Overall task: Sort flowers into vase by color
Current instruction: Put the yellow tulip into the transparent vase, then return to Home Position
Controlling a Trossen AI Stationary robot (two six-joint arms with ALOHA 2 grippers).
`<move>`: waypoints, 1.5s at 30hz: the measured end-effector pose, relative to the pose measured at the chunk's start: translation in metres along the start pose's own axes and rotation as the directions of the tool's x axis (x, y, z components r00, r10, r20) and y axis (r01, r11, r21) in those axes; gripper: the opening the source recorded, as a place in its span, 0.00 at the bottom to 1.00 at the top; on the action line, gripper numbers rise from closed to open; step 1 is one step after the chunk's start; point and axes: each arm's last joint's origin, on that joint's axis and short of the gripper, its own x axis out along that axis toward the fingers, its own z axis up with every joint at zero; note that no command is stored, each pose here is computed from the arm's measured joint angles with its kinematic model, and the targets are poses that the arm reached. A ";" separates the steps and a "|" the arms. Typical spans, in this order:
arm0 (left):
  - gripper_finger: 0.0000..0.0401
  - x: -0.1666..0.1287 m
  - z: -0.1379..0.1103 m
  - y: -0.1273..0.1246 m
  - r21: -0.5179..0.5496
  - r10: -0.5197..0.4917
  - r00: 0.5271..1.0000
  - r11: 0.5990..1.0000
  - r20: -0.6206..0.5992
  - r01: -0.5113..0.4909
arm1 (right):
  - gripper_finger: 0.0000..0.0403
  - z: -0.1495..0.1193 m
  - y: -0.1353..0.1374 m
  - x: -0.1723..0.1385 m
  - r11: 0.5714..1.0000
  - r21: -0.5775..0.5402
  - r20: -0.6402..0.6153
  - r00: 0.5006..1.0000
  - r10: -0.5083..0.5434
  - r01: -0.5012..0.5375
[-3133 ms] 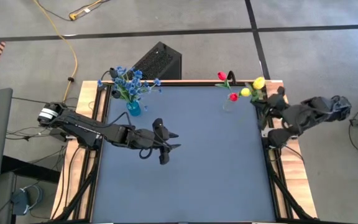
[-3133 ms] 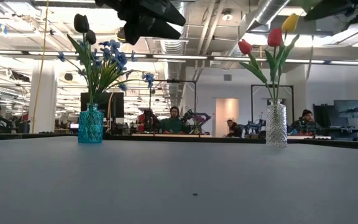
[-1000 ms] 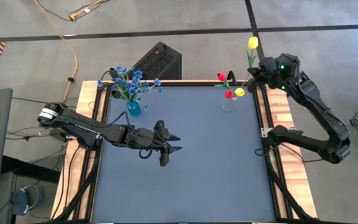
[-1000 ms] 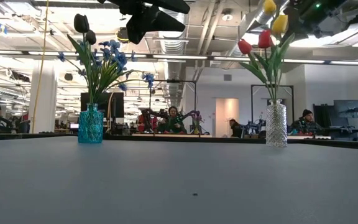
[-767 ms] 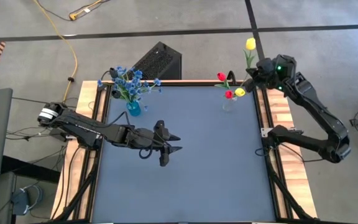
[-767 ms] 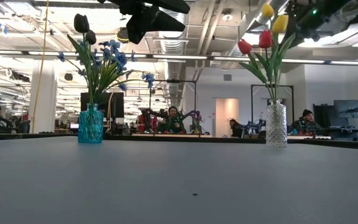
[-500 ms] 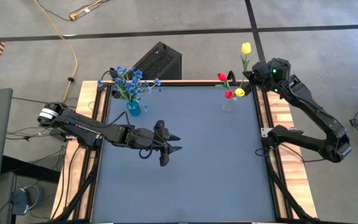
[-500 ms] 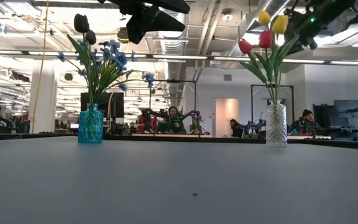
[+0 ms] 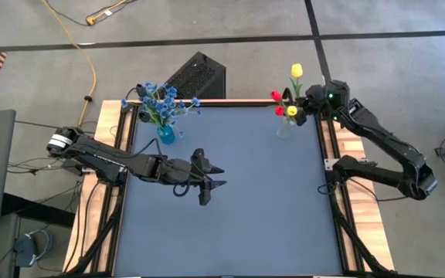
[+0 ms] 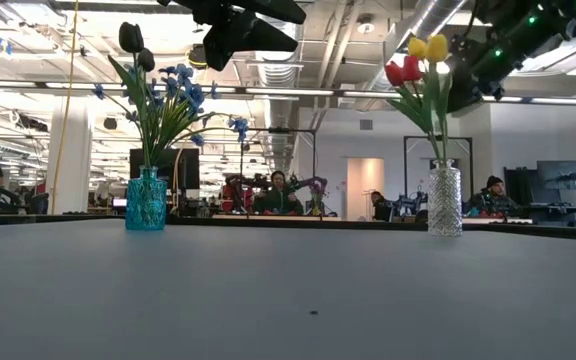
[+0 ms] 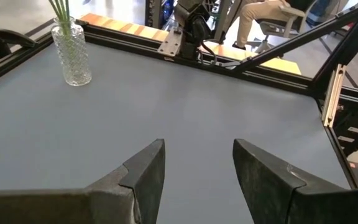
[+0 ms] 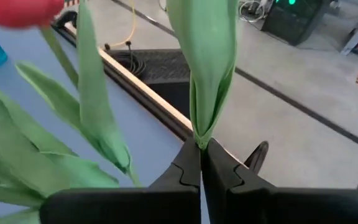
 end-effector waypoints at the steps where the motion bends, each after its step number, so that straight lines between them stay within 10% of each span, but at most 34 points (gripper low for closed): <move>1: 0.44 0.000 0.000 0.000 0.000 0.000 1.000 1.000 0.000 0.000 | 0.06 -0.002 0.001 0.001 1.000 -0.001 -0.006 1.000 0.004 -0.004; 21: 0.44 0.000 0.000 0.000 -0.002 0.000 1.000 1.000 -0.001 0.000 | 0.32 -0.010 0.005 0.005 0.999 -0.020 -0.039 0.999 0.025 -0.026; 37: 0.44 0.000 -0.001 0.000 0.042 0.002 1.000 0.999 -0.008 -0.002 | 0.47 0.011 0.002 -0.049 0.997 -0.021 -0.321 0.945 0.060 -0.071; 45: 0.44 -0.018 0.008 0.003 0.067 0.005 1.000 0.998 -0.012 -0.005 | 0.47 0.000 0.009 -0.078 0.964 0.063 -0.341 0.903 0.263 -0.257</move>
